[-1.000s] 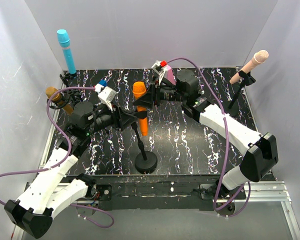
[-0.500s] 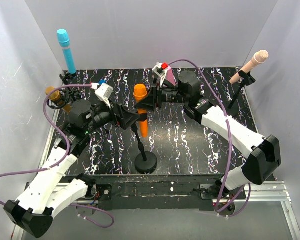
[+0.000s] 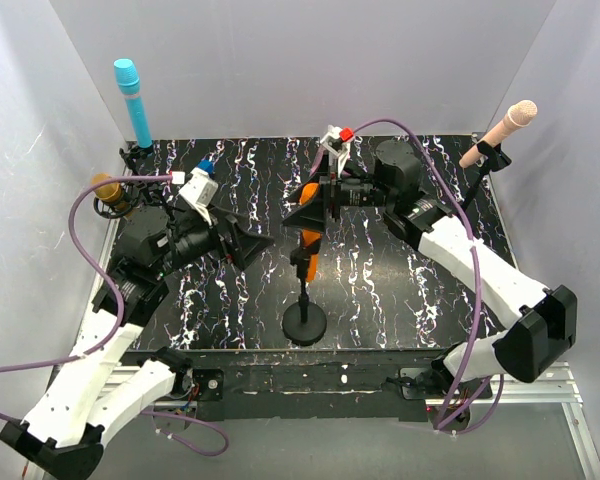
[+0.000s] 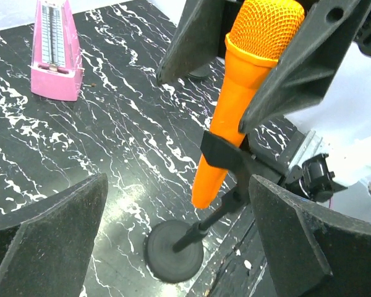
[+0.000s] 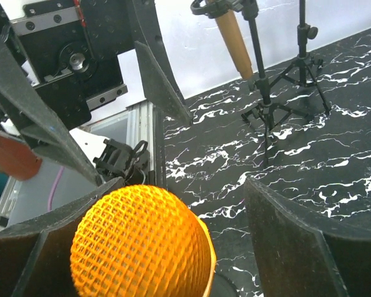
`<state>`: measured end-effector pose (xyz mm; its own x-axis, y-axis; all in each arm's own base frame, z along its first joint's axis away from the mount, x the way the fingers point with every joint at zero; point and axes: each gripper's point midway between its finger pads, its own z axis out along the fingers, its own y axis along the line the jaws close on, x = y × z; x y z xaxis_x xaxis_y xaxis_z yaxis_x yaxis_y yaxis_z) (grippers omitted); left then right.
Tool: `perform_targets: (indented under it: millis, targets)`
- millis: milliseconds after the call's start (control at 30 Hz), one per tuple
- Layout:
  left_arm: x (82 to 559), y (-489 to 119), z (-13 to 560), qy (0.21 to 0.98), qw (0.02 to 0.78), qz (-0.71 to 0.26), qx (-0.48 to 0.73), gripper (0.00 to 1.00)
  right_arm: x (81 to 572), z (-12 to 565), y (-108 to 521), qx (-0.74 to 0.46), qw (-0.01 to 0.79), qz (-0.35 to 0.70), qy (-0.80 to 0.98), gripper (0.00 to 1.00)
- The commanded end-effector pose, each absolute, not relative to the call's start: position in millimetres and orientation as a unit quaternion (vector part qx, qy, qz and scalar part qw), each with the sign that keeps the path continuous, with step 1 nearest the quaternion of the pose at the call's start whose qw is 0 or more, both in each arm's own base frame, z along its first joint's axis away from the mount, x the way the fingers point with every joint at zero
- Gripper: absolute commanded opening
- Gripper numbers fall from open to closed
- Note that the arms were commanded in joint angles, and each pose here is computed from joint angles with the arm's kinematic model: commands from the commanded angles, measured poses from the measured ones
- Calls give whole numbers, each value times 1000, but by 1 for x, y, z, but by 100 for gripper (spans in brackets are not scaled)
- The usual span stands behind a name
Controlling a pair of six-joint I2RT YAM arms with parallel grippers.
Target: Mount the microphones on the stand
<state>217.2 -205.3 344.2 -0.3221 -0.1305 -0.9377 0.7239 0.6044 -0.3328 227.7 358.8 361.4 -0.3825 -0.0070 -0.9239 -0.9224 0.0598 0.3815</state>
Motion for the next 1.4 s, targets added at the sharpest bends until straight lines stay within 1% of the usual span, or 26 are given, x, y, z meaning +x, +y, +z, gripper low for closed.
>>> perform_targets:
  millis: [0, 167, 367, 567, 767, 933, 1133, 1200, 1267, 1333, 1367]
  targets:
    - [189, -202, 345, 698, 535, -399, 259, 98, 210, 376, 341, -433, 414, 569, 564, 85]
    - [164, -208, 317, 686, 503, -428, 307, 98, 196, 376, 324, -465, 400, 578, 538, 86]
    - [160, -209, 296, 690, 493, -440, 297, 98, 185, 380, 306, -497, 389, 586, 508, 88]
    - [160, -214, 287, 691, 482, -453, 290, 98, 160, 381, 285, -543, 365, 592, 470, 89]
    - [153, -226, 281, 690, 470, -464, 297, 98, 152, 372, 270, -557, 375, 566, 478, 89]
    - [132, -251, 267, 689, 458, -451, 336, 98, 140, 350, 252, -578, 384, 527, 490, 90]
    - [102, -277, 222, 698, 429, -394, 417, 98, 121, 286, 228, -587, 365, 481, 539, 91]
    - [98, -284, 217, 692, 442, -384, 422, 97, 120, 266, 224, -584, 361, 472, 553, 91]
    - [97, -294, 219, 680, 473, -380, 412, 97, 124, 248, 221, -565, 360, 470, 575, 90]
    - [94, -305, 216, 675, 491, -365, 413, 97, 135, 239, 219, -543, 371, 468, 590, 90]
    - [95, -310, 211, 678, 504, -341, 413, 96, 139, 237, 217, -530, 376, 471, 596, 90]
